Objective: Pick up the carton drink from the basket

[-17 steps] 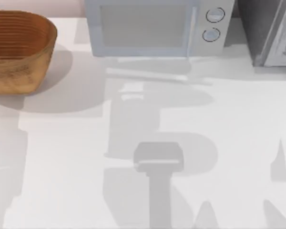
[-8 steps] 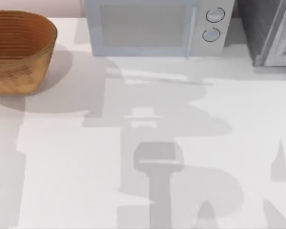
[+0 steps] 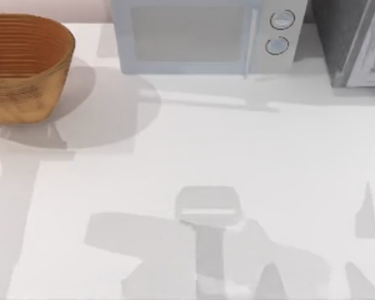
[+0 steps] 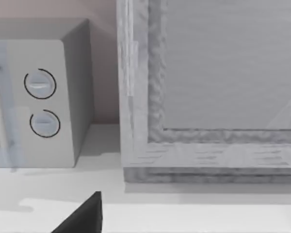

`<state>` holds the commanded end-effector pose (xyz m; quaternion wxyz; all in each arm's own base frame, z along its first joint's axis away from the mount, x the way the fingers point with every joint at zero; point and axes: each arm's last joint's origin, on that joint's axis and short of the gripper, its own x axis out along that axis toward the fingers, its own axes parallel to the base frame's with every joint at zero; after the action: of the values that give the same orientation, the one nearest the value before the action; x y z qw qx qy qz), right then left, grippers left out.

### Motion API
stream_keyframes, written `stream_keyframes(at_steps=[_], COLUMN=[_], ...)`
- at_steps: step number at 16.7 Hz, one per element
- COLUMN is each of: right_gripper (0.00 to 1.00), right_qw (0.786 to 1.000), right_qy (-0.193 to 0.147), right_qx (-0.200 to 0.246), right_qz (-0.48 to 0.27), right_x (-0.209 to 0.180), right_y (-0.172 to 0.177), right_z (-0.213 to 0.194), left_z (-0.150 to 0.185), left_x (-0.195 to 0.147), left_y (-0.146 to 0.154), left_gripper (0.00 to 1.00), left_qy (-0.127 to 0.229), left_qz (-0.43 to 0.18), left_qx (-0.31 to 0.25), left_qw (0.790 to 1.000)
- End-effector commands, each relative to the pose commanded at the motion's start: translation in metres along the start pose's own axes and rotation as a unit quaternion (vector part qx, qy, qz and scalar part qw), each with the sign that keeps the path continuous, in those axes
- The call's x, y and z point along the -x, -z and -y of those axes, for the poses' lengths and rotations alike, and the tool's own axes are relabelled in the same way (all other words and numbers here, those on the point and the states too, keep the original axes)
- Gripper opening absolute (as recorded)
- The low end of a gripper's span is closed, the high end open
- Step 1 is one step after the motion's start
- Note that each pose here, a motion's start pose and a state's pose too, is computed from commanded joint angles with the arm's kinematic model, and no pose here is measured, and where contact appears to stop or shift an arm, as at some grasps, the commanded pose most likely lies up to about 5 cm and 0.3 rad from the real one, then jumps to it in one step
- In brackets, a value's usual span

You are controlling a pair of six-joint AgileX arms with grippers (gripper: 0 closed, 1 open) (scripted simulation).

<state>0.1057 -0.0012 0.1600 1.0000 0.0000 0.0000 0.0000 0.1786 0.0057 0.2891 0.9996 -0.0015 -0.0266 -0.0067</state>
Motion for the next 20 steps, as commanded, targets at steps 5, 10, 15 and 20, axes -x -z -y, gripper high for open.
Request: stream_keyframes(at_steps=[5,10,15,20], right_gripper=[1.0,1.0,1.0,1.0], right_qw=[1.0,1.0,1.0,1.0], right_qy=[0.0,0.0,0.0,0.0], right_qx=[0.0,0.0,0.0,0.0], right_qz=[0.0,0.0,0.0,0.0], right_x=[0.0,0.0,0.0,0.0], right_y=[0.0,0.0,0.0,0.0], right_z=[0.0,0.0,0.0,0.0], left_z=[0.006,0.007,0.008,0.005], left_x=[0.065,0.079,0.08,0.076], left_y=[0.061,0.119,0.125,0.127], left_gripper=[0.0,0.0,0.0,0.0], left_qy=[-0.003,-0.006,-0.007,-0.031], left_qz=[0.008,-0.022,-0.027,-0.039], left_qx=[-0.001,-0.002,-0.002,-0.001], left_qw=[1.0,1.0,1.0,0.999])
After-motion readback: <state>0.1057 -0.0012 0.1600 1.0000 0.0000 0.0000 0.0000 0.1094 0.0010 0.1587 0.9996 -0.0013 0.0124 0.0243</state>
